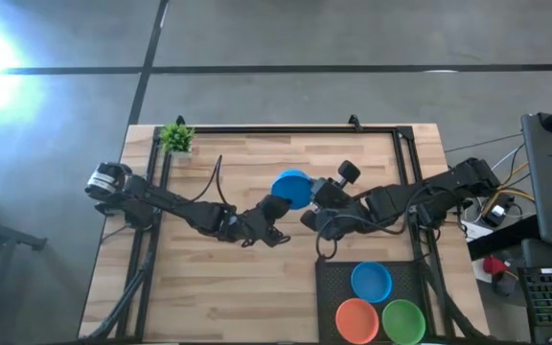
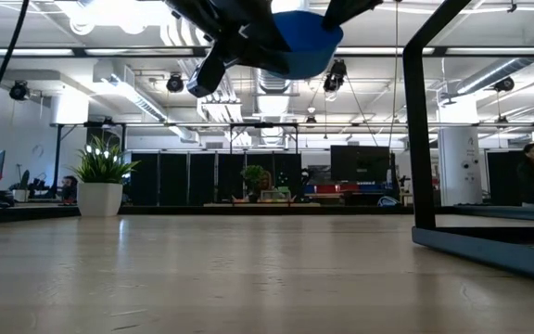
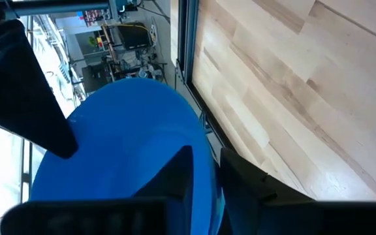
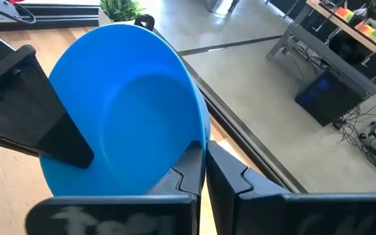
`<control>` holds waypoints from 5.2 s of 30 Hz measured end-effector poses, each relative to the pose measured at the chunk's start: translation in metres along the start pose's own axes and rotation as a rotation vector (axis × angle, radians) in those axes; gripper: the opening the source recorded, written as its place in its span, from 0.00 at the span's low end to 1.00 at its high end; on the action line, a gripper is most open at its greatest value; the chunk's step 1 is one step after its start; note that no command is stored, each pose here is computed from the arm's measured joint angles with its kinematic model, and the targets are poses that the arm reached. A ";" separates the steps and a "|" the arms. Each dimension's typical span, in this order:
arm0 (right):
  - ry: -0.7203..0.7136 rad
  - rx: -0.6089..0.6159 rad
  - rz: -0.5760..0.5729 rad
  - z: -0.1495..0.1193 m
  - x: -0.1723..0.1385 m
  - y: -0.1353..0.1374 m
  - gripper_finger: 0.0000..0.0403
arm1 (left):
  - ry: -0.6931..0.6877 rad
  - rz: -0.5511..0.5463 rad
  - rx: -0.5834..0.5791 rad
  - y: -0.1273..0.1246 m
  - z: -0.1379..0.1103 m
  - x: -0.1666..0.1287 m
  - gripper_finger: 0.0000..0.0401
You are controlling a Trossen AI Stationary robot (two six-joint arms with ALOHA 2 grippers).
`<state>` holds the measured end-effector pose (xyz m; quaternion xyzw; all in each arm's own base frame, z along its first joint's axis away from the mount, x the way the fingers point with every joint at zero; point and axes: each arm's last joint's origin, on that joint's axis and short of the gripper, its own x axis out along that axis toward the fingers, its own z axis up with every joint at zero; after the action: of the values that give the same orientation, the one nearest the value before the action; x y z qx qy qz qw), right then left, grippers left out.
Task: Pick & Place Mini bowls
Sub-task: Stack the blue bowl on the blue bowl on the shelf
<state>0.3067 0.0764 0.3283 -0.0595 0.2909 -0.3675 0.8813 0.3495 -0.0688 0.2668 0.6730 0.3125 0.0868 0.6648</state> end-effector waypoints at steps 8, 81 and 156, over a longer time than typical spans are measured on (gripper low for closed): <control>0.014 0.015 -0.015 0.002 0.007 -0.005 0.02 | 0.015 0.004 -0.025 0.000 -0.001 0.000 0.23; 0.845 0.047 0.385 -0.105 -0.104 -0.019 0.02 | -0.239 -0.189 -1.075 0.050 -0.063 -0.092 0.00; 1.002 0.004 0.349 -0.168 -0.086 -0.005 0.02 | -0.242 -0.185 -1.085 0.051 -0.063 -0.092 0.00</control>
<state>0.1616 0.1501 0.2316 0.1742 0.6812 -0.1995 0.6825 0.2594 -0.0614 0.3491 0.2095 0.2021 0.0985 0.9516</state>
